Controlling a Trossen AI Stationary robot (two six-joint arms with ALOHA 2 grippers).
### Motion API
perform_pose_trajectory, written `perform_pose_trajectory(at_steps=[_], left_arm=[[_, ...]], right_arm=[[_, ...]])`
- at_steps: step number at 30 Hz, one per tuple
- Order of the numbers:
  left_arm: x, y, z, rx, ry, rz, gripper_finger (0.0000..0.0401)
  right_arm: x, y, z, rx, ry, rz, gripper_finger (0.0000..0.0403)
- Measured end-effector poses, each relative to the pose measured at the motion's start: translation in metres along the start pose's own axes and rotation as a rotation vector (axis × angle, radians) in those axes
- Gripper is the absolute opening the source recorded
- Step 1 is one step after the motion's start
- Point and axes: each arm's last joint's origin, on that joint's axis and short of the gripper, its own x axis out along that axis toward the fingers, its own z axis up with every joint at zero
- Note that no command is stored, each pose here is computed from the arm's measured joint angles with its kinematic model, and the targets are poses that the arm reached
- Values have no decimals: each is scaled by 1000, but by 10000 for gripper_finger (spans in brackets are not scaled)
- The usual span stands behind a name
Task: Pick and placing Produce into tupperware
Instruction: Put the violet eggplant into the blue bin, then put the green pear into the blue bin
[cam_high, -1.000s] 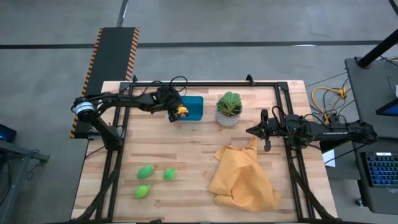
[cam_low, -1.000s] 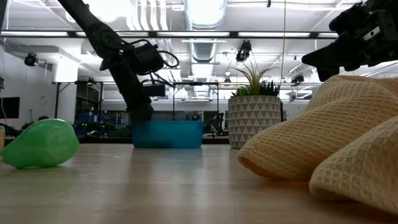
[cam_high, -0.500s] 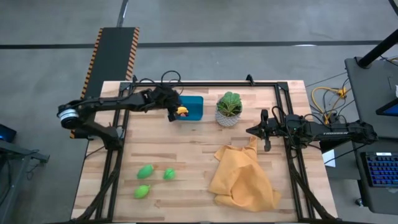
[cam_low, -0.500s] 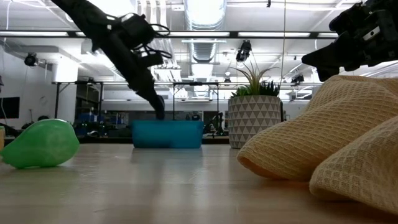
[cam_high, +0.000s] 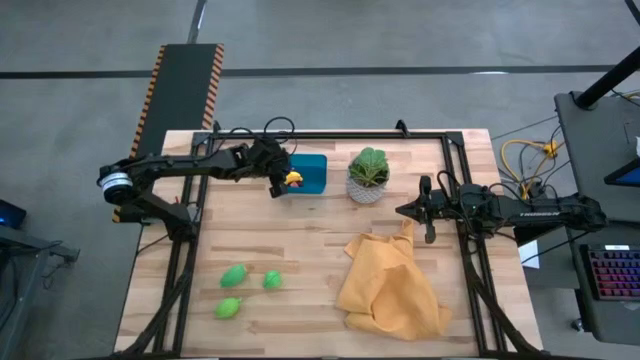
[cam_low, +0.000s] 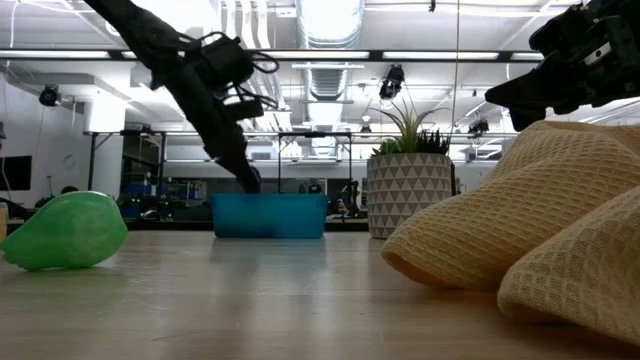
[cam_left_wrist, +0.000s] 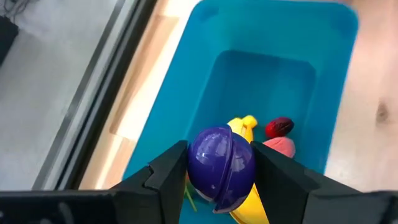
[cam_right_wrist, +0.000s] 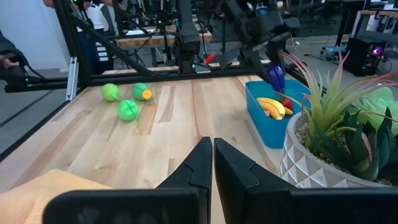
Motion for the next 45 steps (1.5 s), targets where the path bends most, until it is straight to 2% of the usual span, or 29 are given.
perform_pose_trajectory(at_steps=[7, 15, 18, 26, 30, 43, 45], left_arm=[[21, 1, -10, 3, 100, 52, 158], [25, 0, -12, 6, 118, 50, 161], [24, 0, -11, 4, 114, 52, 179], [24, 0, -11, 1, 113, 53, 262], [24, 0, -11, 2, 113, 55, 282], [-11, 4, 3, -12, -19, 75, 286], [-19, 3, 6, -27, -61, 39, 286]], right_arm=[[0, 0, 0, 0, 0, 0, 9], [0, 0, 0, 0, 0, 0, 9], [0, 0, 0, 3, 0, 0, 9], [0, 0, 0, 3, 0, 0, 9], [0, 0, 0, 2, 0, 0, 9], [0, 0, 0, 2, 0, 0, 9], [0, 0, 0, 1, 0, 0, 9]])
